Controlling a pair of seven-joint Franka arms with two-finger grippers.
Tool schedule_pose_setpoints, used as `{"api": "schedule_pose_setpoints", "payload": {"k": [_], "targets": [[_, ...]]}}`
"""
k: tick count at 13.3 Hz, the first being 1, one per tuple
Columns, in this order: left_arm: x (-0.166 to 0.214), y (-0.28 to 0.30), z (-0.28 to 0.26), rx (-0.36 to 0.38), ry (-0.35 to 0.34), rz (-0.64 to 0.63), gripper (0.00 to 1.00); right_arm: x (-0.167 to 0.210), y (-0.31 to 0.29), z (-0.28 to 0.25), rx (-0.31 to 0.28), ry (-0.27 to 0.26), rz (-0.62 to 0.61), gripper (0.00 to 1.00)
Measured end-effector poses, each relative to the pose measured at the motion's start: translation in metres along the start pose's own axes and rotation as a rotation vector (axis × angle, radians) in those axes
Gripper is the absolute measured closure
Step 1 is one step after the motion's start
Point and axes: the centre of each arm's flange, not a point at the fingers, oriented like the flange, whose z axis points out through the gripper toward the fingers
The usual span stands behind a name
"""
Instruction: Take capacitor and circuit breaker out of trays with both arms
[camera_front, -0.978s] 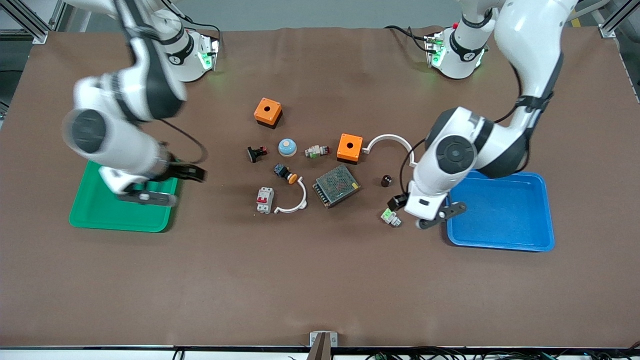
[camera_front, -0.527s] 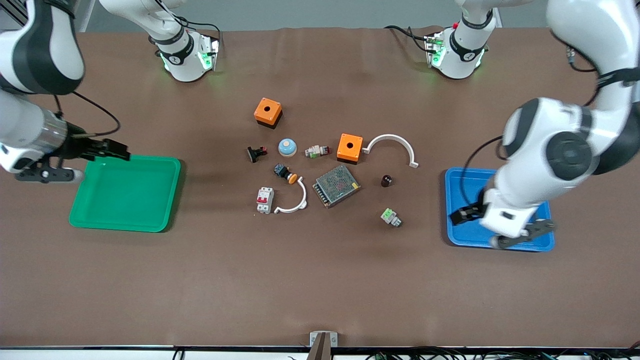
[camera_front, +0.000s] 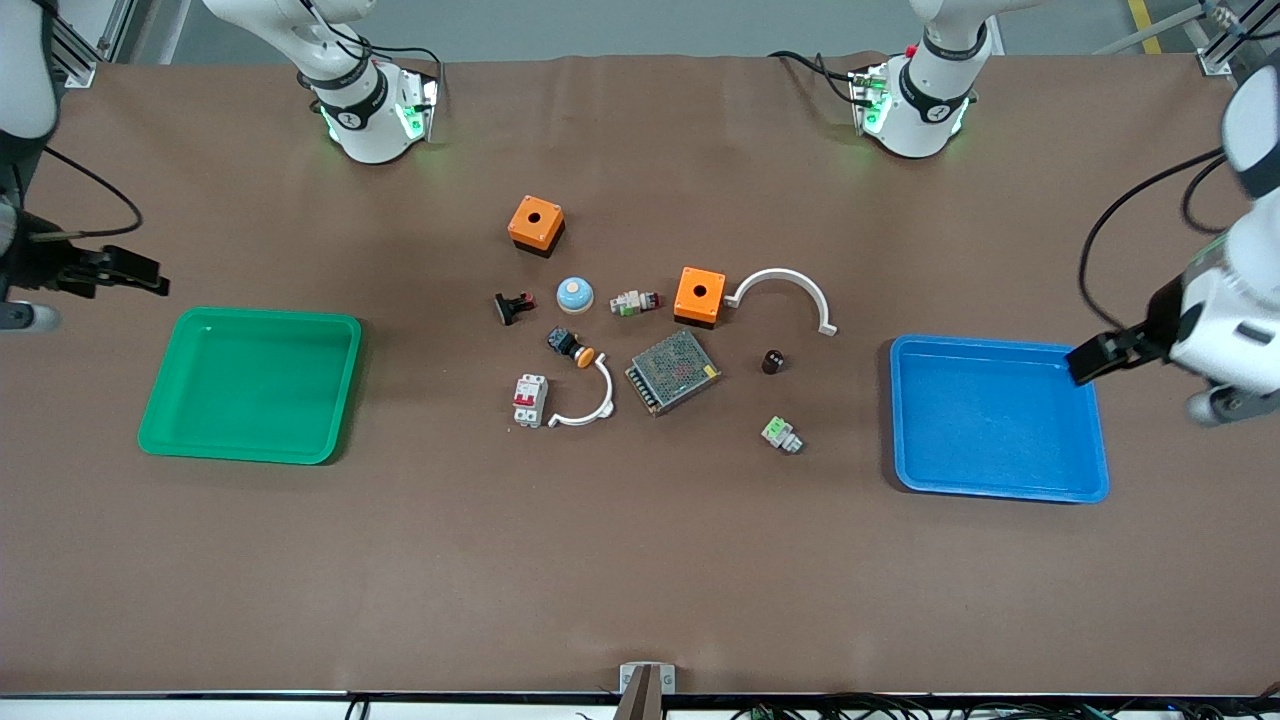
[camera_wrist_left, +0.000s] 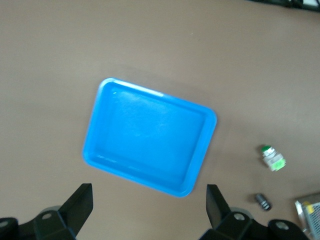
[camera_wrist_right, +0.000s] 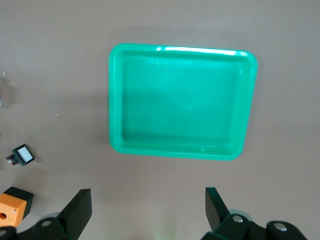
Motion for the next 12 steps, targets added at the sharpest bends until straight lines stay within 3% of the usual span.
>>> {"api": "schedule_pose_setpoints", "payload": {"k": [4, 6, 9, 12], "targets": [[-0.01, 0.001, -0.011, 0.007, -0.015, 0.035, 0.0, 0.002, -0.002, -0.074, -0.033, 0.13, -0.006, 0.0], [-0.015, -0.003, -0.022, -0.043, -0.021, 0.01, 0.0, 0.004, -0.007, -0.1, -0.044, 0.171, -0.014, 0.0], [-0.029, -0.023, -0.038, -0.106, -0.065, -0.027, 0.0, 0.01, -0.007, -0.106, -0.05, 0.182, -0.014, 0.0], [-0.042, -0.009, -0.046, -0.107, -0.062, 0.078, 0.0, 0.013, -0.007, -0.108, -0.052, 0.187, -0.014, 0.0]]}}
